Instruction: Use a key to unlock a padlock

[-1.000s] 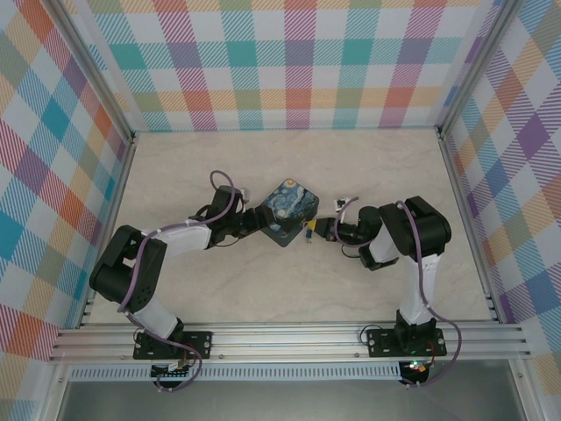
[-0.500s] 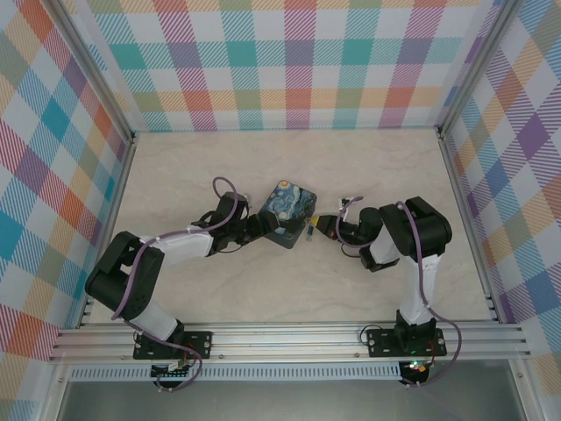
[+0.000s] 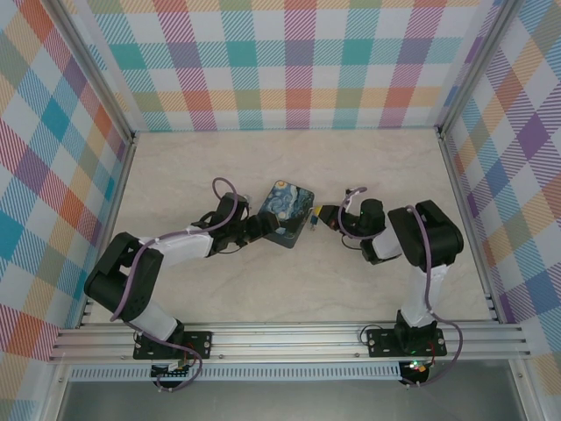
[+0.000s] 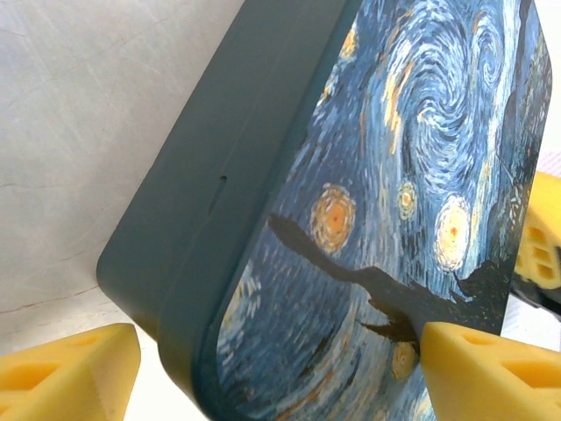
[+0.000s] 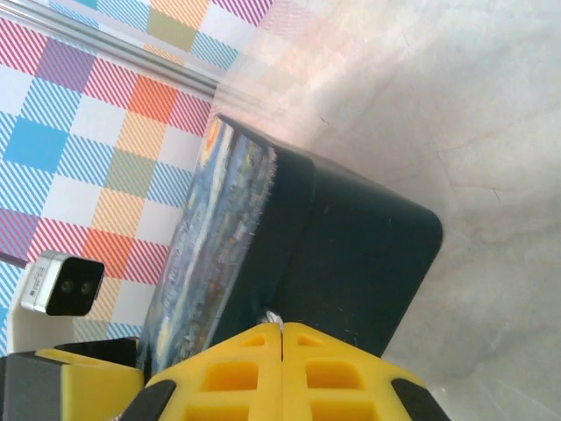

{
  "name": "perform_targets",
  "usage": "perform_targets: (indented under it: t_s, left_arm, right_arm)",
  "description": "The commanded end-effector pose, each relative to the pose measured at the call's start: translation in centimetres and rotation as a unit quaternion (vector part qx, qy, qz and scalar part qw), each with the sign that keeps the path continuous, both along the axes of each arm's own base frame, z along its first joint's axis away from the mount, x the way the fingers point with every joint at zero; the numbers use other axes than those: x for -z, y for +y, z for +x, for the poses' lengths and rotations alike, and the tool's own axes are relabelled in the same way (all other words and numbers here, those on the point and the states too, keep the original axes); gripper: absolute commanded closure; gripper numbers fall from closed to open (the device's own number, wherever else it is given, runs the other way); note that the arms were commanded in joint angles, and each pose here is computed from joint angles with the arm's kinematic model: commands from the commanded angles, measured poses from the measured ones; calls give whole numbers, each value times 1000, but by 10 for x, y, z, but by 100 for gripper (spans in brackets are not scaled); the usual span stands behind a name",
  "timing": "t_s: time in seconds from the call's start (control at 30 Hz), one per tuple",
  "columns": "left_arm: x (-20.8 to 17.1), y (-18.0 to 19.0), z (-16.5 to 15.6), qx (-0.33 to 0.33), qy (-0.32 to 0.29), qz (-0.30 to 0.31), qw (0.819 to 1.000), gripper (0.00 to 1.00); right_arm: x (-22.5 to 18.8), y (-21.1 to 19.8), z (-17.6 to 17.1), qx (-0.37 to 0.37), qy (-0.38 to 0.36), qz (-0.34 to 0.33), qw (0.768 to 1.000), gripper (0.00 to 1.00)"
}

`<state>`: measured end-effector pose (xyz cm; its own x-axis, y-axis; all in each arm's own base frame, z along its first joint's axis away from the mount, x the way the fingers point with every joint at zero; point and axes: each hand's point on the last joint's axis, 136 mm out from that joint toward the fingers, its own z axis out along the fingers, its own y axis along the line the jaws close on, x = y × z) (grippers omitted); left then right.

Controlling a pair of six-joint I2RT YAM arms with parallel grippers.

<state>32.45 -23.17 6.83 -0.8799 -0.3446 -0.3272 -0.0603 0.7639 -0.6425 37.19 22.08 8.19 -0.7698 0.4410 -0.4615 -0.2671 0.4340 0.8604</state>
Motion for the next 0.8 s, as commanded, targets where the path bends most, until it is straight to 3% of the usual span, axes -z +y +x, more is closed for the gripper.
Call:
perform_targets:
  t_s: [0.0, 0.33, 0.5, 0.77]
  left_arm:
    - [16, 27, -7, -13, 27, 45, 999, 17]
    - [9, 56, 33, -33, 8, 53, 998, 13]
    - [4, 63, 54, -26, 4, 42, 999, 9]
    - [-38, 82, 63, -34, -57, 49, 997, 0]
  right_arm:
    - [-10, -9, -6, 0, -25, -37, 999, 100]
    - [-12, -26, -64, -41, 29, -135, 990, 100]
    - [-12, -22, -106, -101, 73, -178, 976, 100]
    - [14, -18, -147, -125, 142, -203, 961, 100]
